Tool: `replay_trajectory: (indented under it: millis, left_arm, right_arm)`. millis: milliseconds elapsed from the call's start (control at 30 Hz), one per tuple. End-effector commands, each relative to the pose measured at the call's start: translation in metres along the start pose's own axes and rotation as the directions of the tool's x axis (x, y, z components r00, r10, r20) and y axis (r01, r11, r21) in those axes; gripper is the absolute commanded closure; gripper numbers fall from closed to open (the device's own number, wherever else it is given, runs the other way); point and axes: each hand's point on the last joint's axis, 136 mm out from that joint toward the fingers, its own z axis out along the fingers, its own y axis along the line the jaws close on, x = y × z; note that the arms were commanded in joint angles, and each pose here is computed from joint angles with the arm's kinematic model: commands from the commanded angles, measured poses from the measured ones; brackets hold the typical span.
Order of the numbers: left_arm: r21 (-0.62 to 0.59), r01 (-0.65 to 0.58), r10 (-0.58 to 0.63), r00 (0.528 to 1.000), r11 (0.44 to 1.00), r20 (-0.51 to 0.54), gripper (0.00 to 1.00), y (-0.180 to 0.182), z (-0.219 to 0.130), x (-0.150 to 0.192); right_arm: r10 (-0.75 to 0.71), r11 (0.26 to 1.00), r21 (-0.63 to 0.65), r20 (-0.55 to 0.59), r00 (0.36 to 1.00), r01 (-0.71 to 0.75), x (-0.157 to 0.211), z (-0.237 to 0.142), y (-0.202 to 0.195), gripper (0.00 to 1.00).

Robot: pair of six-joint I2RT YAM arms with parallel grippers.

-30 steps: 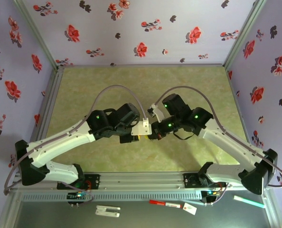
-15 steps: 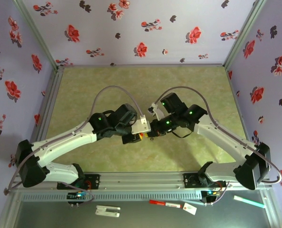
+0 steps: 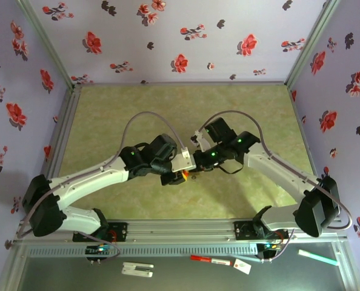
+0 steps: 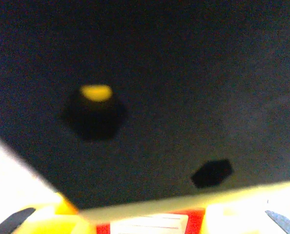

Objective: Unlock with the key

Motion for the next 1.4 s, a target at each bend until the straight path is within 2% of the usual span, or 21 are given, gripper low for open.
replay_trajectory:
  millis: [0,100,333,533,700,1100,1367]
  left_arm:
    - [0.01,0.028,-0.028,0.999,1.0,0.031,1.0,0.003,0.005,-0.003]
    - [0.009,0.037,-0.037,0.999,0.999,0.025,1.0,0.004,0.007,0.001]
    - [-0.004,0.058,-0.058,0.998,0.998,0.011,1.0,0.009,0.011,0.009]
    - [-0.004,0.06,-0.06,0.998,0.998,0.004,1.0,0.009,0.014,0.012]
    - [-0.006,0.059,-0.059,0.998,0.998,-0.002,1.0,0.009,0.015,0.012]
    - [-0.003,0.055,-0.055,0.998,0.998,-0.013,1.0,0.01,0.016,0.012]
    - [-0.004,0.052,-0.052,0.999,0.999,-0.013,1.0,0.01,0.015,0.011]
  right_arm:
    - [0.039,0.999,0.008,0.01,0.999,-0.039,-0.002,0.0,-0.007,0.71]
    - [0.063,0.998,-0.002,0.017,0.998,-0.063,-0.003,-0.001,-0.008,0.65]
    - [0.103,0.995,0.011,0.017,0.994,-0.104,0.0,-0.005,-0.016,0.59]
    - [0.116,0.993,-0.03,0.06,0.991,-0.115,-0.004,-0.016,-0.008,0.52]
    - [0.155,0.985,-0.092,0.088,0.984,-0.147,-0.008,-0.019,-0.003,0.51]
    - [0.18,0.977,-0.128,0.077,0.981,-0.17,-0.007,-0.014,-0.002,0.72]
    - [0.19,0.976,-0.115,0.056,0.98,-0.182,0.0,-0.01,-0.009,0.76]
